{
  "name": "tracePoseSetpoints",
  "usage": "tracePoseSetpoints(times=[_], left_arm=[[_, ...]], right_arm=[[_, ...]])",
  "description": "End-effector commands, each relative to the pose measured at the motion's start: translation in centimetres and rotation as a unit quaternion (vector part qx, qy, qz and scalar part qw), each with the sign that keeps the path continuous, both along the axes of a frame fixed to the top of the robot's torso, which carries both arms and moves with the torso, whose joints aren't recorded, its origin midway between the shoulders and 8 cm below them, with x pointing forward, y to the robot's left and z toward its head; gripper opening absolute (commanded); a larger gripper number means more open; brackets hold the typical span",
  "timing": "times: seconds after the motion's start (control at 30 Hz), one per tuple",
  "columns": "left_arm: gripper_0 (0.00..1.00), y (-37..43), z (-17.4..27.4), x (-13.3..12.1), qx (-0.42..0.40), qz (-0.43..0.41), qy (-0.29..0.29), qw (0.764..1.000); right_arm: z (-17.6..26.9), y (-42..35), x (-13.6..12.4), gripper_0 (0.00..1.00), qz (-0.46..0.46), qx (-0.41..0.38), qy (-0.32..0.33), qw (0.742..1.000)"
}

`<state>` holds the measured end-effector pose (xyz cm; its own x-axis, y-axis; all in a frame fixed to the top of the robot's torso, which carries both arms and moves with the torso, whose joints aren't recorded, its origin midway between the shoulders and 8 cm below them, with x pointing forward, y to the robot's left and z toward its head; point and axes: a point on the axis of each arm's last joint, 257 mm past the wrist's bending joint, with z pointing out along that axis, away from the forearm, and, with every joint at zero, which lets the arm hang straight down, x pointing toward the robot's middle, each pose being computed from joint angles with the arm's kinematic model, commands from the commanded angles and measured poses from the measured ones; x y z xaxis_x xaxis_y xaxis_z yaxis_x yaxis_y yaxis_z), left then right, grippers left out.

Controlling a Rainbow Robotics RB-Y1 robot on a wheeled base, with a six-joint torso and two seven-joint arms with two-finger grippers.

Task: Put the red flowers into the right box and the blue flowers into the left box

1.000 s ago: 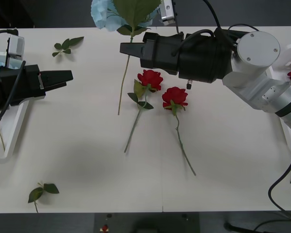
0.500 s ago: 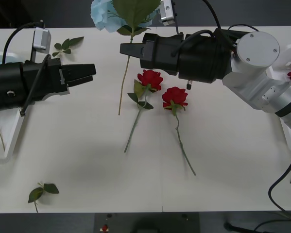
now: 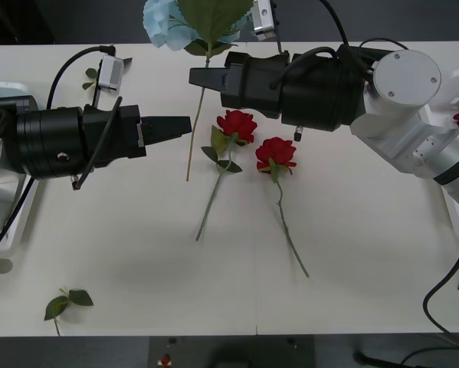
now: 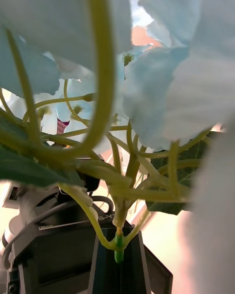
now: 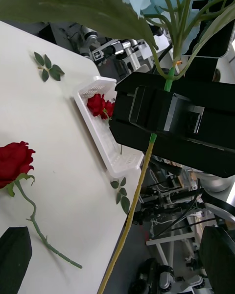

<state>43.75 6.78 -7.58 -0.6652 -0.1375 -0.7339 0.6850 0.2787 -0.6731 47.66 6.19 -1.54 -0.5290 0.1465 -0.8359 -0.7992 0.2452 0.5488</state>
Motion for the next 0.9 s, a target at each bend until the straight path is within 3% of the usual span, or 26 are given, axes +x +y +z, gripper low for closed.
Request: tracePoseSetpoints(times=[0.03, 0.17, 0.27, 0.37, 0.9], left_arm=[[1.0, -1.7, 2.3, 0.1, 0.016, -0.014, -0.049, 0.999], [0.98, -2.4, 1.9, 0.1, 0.024, -0.018, -0.05, 0.998], [0.62, -2.9, 1.7, -0.1, 0.029, -0.025, -0.052, 0.998], [0.02, -3.5, 1.4, -0.5, 0.032, -0.033, -0.05, 0.998], [0.0, -3.9, 1.5, -0.7, 0.033, -0.04, -0.057, 0.997]], right_arm=[[2.0, 1.7, -1.1, 0.0, 0.017, 0.004, -0.037, 0.999], [2.0, 1.7, -1.1, 0.0, 0.017, 0.004, -0.037, 0.999], [2.0, 1.8, -1.1, 0.0, 0.016, 0.005, -0.037, 0.999], [2.0, 1.8, -1.0, 0.0, 0.016, 0.004, -0.037, 0.999], [2.2, 1.8, -1.0, 0.0, 0.014, 0.007, -0.036, 0.999]])
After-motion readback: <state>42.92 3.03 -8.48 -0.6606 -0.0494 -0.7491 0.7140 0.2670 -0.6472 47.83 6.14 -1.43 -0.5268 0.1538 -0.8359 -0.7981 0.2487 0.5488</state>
